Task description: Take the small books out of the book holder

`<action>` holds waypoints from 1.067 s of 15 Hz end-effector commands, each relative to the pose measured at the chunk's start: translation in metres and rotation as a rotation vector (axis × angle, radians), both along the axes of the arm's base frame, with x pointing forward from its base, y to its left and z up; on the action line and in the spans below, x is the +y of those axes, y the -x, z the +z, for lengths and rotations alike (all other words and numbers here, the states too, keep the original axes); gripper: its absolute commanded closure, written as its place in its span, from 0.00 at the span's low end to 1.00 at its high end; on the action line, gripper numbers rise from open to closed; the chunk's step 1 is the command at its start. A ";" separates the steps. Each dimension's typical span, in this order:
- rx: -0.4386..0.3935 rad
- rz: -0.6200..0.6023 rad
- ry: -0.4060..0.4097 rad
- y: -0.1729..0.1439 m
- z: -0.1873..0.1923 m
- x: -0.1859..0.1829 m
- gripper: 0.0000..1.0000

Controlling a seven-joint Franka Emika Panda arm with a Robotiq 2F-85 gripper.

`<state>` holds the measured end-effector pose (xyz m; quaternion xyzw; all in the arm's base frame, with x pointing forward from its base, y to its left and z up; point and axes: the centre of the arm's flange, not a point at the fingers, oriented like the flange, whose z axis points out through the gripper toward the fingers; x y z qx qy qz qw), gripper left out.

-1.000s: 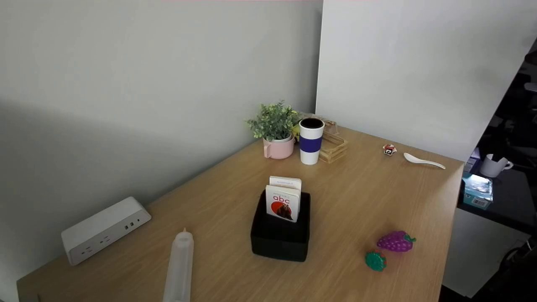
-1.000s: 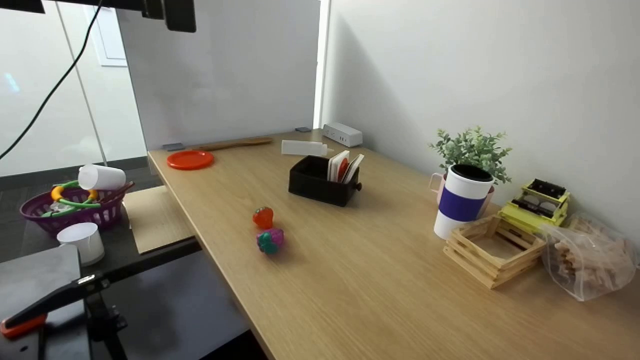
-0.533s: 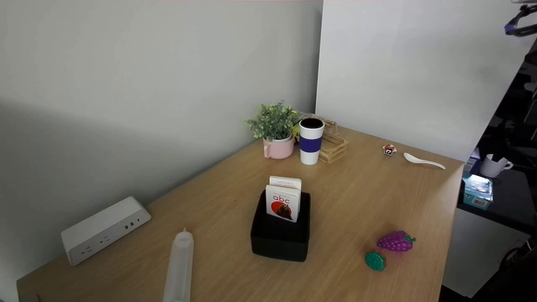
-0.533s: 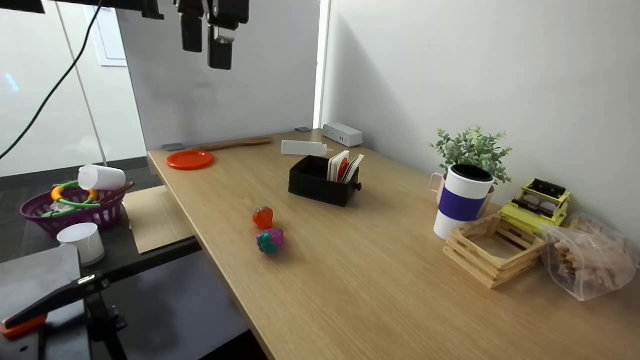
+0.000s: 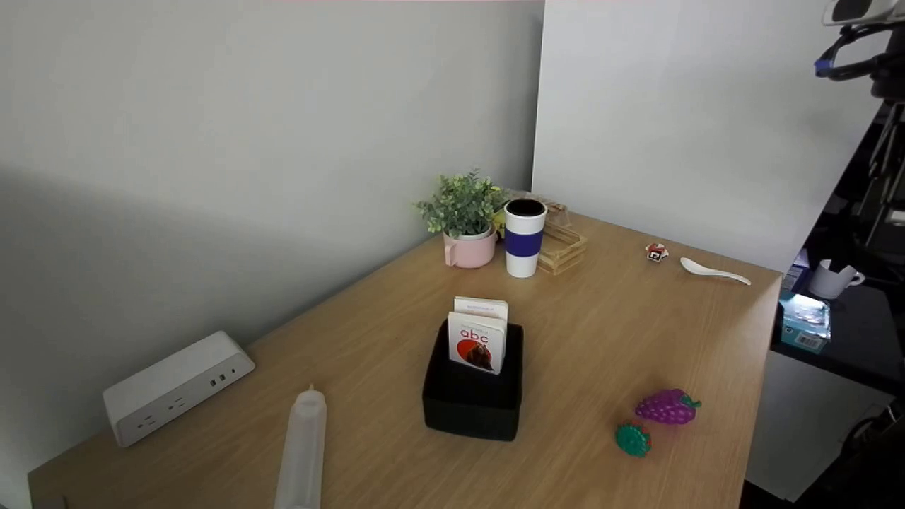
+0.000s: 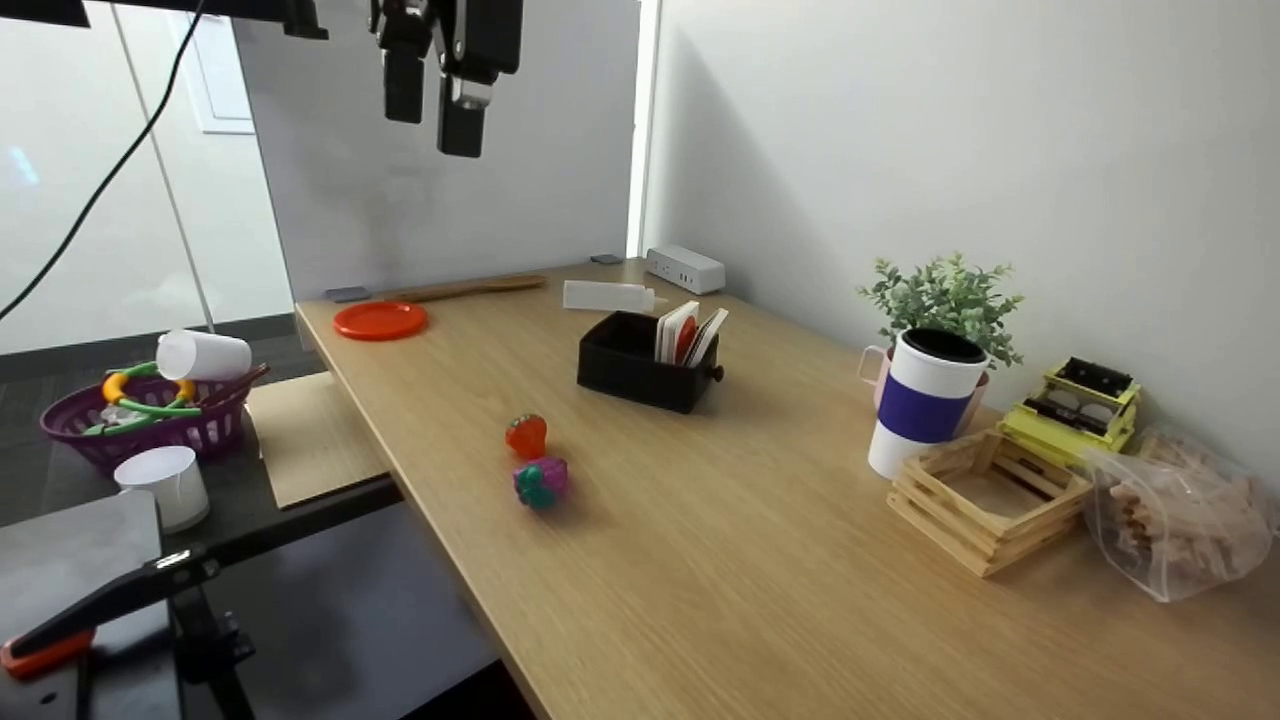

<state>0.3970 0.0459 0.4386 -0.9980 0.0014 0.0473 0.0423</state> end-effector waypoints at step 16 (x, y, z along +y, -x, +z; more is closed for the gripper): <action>-0.174 -0.021 -0.016 -0.117 -0.073 0.058 0.00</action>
